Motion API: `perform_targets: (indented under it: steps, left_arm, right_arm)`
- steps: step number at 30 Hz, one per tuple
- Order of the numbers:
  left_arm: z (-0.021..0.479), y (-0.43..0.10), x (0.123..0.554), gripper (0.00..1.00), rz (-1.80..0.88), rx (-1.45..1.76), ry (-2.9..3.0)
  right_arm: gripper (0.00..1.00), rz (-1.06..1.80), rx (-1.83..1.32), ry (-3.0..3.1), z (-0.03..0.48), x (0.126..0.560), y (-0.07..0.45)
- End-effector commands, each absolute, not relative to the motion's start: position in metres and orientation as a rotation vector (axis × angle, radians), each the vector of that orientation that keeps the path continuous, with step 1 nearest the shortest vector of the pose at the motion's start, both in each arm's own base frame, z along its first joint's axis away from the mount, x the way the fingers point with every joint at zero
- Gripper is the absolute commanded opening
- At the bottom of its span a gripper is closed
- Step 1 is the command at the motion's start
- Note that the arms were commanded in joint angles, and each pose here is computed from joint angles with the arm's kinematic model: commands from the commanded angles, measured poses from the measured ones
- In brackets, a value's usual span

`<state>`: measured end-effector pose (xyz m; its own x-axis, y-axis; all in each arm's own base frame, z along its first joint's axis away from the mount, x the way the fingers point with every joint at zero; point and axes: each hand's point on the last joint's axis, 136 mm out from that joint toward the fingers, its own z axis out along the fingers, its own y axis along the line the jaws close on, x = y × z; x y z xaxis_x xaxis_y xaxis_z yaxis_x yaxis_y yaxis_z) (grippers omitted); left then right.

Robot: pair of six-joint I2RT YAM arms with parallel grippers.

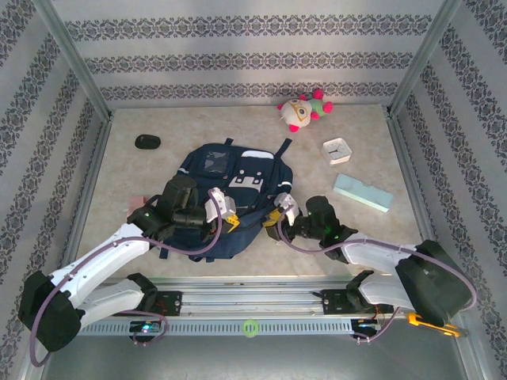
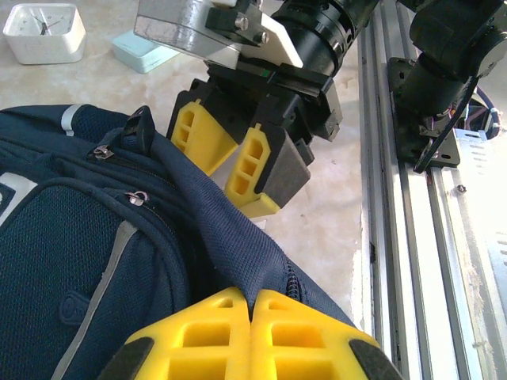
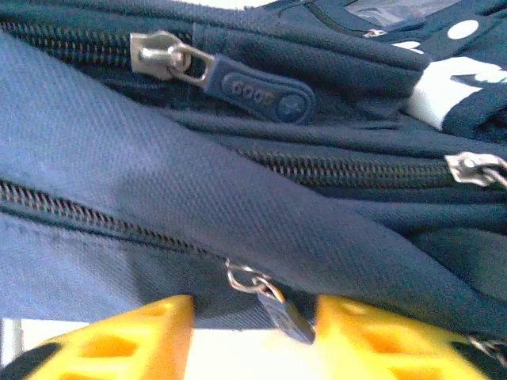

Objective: Pack books, pencil case, and school supplies into a backpack

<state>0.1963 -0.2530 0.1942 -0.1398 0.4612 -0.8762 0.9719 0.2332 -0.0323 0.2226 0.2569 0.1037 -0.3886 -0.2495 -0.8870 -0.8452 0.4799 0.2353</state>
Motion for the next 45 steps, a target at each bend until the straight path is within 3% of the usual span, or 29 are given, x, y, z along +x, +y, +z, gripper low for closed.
perform_targets:
  steps: [1,4,14,21,25,26,28,32,40,45]
  left_arm:
    - [0.239,-0.263,0.202,0.00,-0.850,1.326,1.553]
    - [0.237,-0.262,0.204,0.00,-0.834,1.328,1.563]
    - [0.235,-0.259,0.201,0.00,-0.821,1.349,1.577]
    - [0.234,-0.255,0.195,0.00,-0.818,1.366,1.581]
    - [0.227,-0.253,0.198,0.00,-0.782,1.371,1.593]
    - [0.226,-0.253,0.200,0.02,-0.774,1.364,1.596]
    - [0.226,-0.252,0.204,0.26,-0.753,1.350,1.601]
    - [0.224,-0.243,0.212,0.57,-0.644,1.360,1.633]
    - [0.181,-0.218,0.232,0.80,-0.347,1.561,1.724]
    - [0.158,-0.227,0.236,0.87,-0.329,1.660,1.703]
  right_arm:
    - [0.27,0.959,-0.940,1.764,0.134,0.228,0.275]
    - [0.00,0.927,-0.838,1.832,0.127,0.239,0.266]
    - [0.00,0.820,-0.415,2.064,0.096,0.275,0.209]
    - [0.00,0.706,0.051,2.237,0.064,0.315,0.162]
    - [0.00,0.809,-0.009,2.239,0.067,0.316,0.179]
    - [0.01,0.829,-0.039,2.238,0.069,0.314,0.184]
    - [0.23,0.886,-0.117,2.245,0.074,0.306,0.194]
    - [0.48,0.930,-0.148,2.315,0.076,0.286,0.198]
    - [0.54,0.825,-0.306,2.308,0.104,0.257,0.205]
    - [0.55,0.826,-0.366,2.227,0.121,0.257,0.212]
